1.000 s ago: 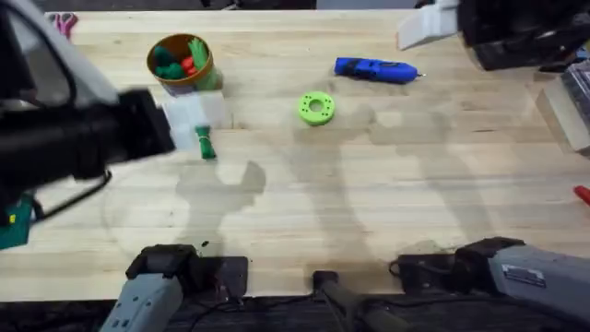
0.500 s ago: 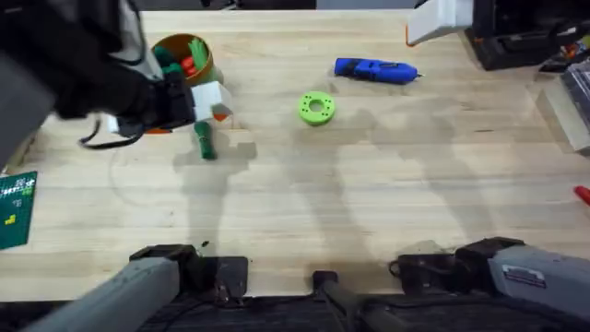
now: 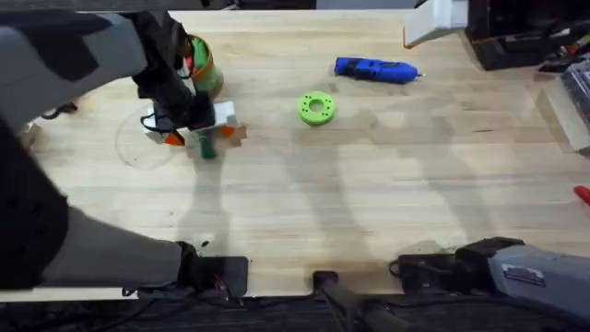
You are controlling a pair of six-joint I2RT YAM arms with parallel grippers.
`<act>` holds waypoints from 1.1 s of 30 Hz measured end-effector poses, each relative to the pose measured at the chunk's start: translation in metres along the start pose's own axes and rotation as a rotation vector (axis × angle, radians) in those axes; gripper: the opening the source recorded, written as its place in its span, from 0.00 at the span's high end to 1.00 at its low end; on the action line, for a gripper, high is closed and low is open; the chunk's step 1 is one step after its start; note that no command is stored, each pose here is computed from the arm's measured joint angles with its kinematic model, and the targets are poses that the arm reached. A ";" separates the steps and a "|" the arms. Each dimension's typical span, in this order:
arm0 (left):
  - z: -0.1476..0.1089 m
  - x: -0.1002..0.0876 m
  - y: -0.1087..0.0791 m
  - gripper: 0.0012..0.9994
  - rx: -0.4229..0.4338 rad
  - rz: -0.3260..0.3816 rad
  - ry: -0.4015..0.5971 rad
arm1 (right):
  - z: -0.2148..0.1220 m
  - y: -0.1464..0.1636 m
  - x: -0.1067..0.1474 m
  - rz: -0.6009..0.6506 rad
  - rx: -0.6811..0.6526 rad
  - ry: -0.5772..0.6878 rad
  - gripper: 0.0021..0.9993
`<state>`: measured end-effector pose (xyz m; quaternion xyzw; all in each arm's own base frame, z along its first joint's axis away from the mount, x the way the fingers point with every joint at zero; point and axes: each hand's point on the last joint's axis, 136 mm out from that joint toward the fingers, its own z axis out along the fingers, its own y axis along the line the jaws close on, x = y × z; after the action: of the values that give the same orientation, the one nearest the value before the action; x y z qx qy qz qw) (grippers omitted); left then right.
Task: Pick up the gripper from the table and insert it into the empty holder that is missing its gripper. Then pick up a screw, insert it into the mounting hole, and use the screwdriver to tighten it. Finally, clean up the table by picking up the vegetable and placing it into the bucket.
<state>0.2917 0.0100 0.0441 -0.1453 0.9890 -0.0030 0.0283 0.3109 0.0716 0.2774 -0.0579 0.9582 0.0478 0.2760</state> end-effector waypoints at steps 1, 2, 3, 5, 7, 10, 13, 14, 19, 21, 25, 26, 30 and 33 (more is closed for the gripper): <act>0.004 -0.001 0.000 0.01 -0.004 -0.005 0.006 | 0.000 0.000 0.000 0.000 0.000 0.000 0.01; 0.009 -0.001 0.001 0.01 -0.009 -0.008 0.014 | 0.000 0.000 0.000 0.000 0.000 0.000 0.01; 0.012 -0.001 0.001 0.01 -0.012 -0.010 0.022 | 0.000 0.000 0.000 0.000 0.000 0.000 0.01; 0.014 -0.001 0.000 0.01 -0.008 -0.013 0.030 | 0.000 0.000 0.000 0.000 0.000 0.000 0.01; 0.014 -0.002 -0.001 0.23 -0.005 -0.017 0.028 | 0.000 0.000 0.000 0.000 0.000 0.000 0.01; 0.014 -0.004 -0.002 0.70 -0.006 -0.018 0.021 | 0.000 0.000 0.000 0.000 0.000 0.000 0.01; 0.012 -0.007 -0.002 0.98 -0.007 -0.018 0.009 | 0.000 0.000 0.000 0.000 0.000 0.000 0.01; 0.013 -0.007 -0.002 0.99 -0.008 -0.018 0.013 | 0.000 0.000 0.000 0.000 0.000 0.000 0.01; 0.013 -0.004 -0.004 0.99 0.007 0.018 0.027 | 0.000 0.000 0.000 0.000 0.000 0.000 0.01; 0.011 0.002 -0.008 0.99 0.035 0.058 0.050 | 0.000 0.000 0.000 0.000 0.000 0.000 0.01; -0.015 -0.001 -0.025 0.99 0.136 0.172 0.007 | 0.000 0.000 0.000 0.000 0.000 -0.001 0.01; -0.028 -0.009 -0.031 0.99 0.165 0.202 -0.039 | 0.000 0.000 0.000 0.000 0.000 0.000 0.01; -0.099 -0.052 -0.049 0.99 0.241 0.286 -0.314 | 0.000 0.000 0.000 0.000 0.000 0.000 0.01; -0.152 -0.080 -0.055 0.99 0.251 0.311 -0.525 | 0.000 0.000 0.000 0.000 0.000 -0.001 0.01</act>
<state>0.3756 -0.0197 0.2012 0.0162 0.9503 -0.0828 0.2998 0.3111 0.0716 0.2775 -0.0576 0.9581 0.0478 0.2764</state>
